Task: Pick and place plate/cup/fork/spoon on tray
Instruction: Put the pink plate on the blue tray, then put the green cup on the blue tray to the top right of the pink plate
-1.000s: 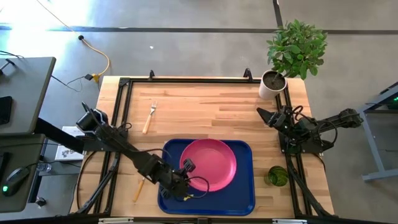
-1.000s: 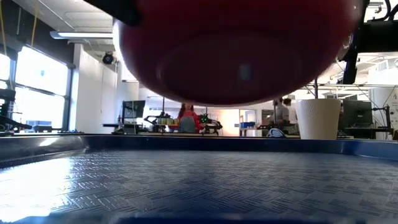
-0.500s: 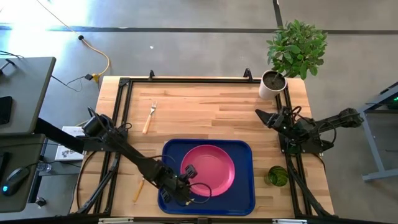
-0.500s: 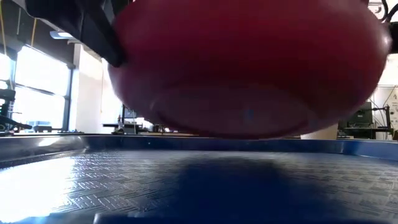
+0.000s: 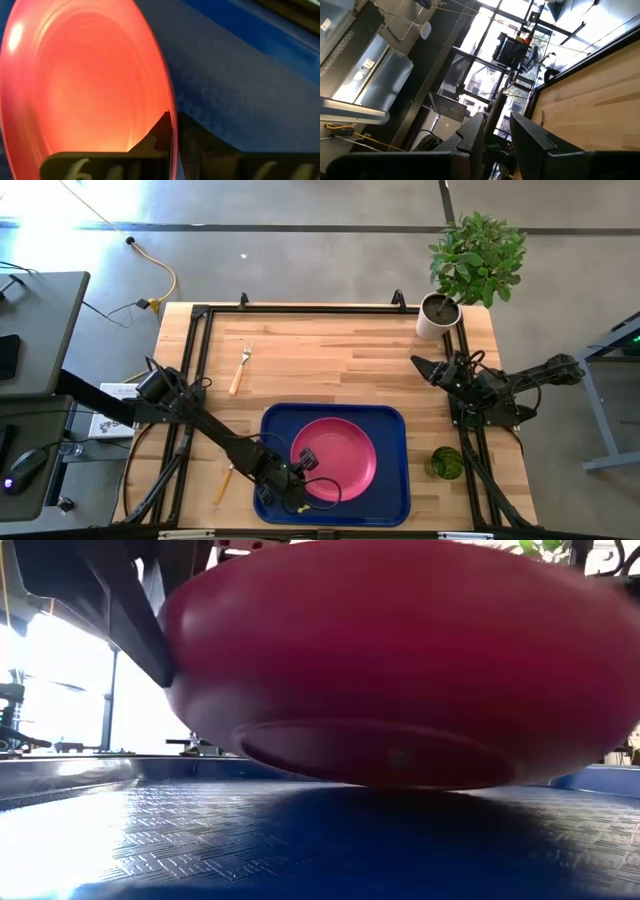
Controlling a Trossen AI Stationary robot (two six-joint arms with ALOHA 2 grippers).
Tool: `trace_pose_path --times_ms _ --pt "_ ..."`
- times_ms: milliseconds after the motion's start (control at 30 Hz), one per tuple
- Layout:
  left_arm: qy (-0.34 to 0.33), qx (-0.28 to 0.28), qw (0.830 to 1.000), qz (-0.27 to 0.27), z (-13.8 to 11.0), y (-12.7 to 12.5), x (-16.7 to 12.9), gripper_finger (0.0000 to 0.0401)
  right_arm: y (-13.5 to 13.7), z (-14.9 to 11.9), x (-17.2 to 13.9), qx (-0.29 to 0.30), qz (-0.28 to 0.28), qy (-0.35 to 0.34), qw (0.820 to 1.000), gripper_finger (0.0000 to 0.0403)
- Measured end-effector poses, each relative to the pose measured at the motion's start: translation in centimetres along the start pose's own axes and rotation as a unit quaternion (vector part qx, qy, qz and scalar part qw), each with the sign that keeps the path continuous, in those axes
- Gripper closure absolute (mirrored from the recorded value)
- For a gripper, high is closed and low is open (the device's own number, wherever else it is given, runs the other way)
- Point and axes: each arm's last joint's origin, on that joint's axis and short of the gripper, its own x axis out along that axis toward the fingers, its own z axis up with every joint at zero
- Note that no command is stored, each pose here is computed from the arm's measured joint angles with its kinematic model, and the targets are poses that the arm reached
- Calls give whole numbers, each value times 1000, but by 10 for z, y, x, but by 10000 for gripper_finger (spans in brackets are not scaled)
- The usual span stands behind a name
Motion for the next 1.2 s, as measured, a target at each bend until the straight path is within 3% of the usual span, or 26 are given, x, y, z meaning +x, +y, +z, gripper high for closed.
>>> trace_pose_path --times_ms 467,967,1200 --pt "17 2 1000 -22 -5 -2 6 390 1 0 0 3 2 -2 1000 316" --pt "28 1 999 -32 -7 -4 11 342 3 2 0 12 12 -7 1000 316" --pt "34 -49 998 -31 -5 -2 9 320 3 2 0 12 12 -7 1000 316"
